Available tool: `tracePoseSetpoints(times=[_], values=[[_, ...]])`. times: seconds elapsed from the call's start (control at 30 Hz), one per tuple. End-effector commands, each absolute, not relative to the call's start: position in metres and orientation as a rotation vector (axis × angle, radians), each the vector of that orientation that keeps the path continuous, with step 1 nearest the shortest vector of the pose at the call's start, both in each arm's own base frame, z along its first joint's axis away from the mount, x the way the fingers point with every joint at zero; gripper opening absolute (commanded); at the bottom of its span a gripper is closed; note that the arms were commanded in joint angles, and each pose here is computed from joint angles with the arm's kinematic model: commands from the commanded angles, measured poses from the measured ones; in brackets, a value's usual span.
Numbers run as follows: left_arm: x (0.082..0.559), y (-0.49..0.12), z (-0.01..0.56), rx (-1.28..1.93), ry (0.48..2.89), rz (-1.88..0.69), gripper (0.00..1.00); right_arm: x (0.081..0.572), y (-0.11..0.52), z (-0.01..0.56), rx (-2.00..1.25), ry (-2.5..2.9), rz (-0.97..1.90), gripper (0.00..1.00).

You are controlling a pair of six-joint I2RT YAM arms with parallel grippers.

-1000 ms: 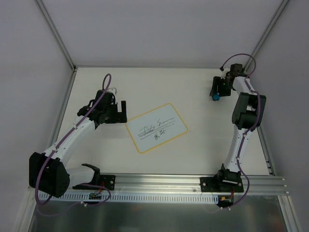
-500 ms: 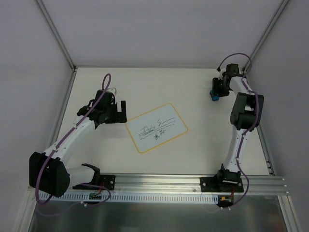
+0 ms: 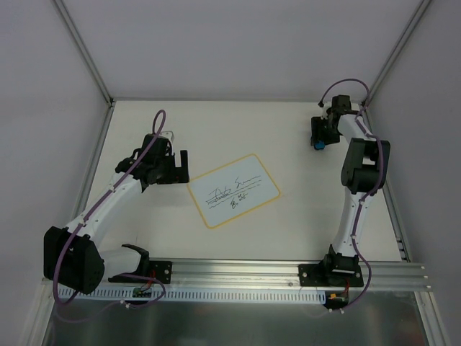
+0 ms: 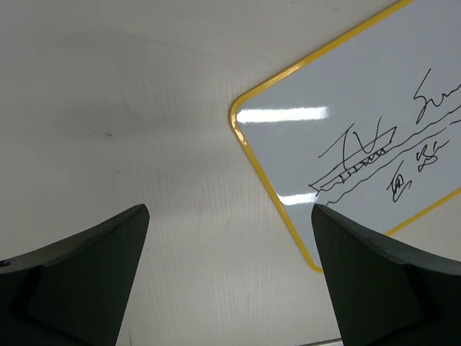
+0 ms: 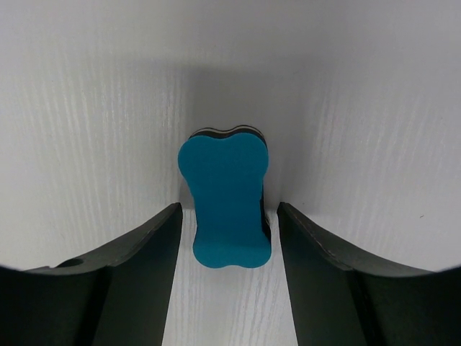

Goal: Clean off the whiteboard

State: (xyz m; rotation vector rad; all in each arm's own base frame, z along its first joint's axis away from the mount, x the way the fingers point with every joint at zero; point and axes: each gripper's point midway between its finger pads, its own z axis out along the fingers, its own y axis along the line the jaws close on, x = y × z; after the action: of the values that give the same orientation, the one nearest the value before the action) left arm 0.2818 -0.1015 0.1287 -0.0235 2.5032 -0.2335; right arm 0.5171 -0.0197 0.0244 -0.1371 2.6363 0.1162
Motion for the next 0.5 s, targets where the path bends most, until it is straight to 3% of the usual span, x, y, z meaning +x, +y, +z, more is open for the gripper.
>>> tracePoseSetpoints(times=[0.0, 0.47], values=[[0.2774, -0.0987, 0.1229, -0.029, 2.53, -0.235, 0.99, 0.5237, -0.0232, 0.0574, -0.17, 2.566, 0.041, 0.6], [0.2774, -0.0988, 0.1222, -0.037, 2.534, -0.24, 0.99, 0.5299, -0.0202, 0.0574, -0.195, 2.554, -0.012, 0.54]])
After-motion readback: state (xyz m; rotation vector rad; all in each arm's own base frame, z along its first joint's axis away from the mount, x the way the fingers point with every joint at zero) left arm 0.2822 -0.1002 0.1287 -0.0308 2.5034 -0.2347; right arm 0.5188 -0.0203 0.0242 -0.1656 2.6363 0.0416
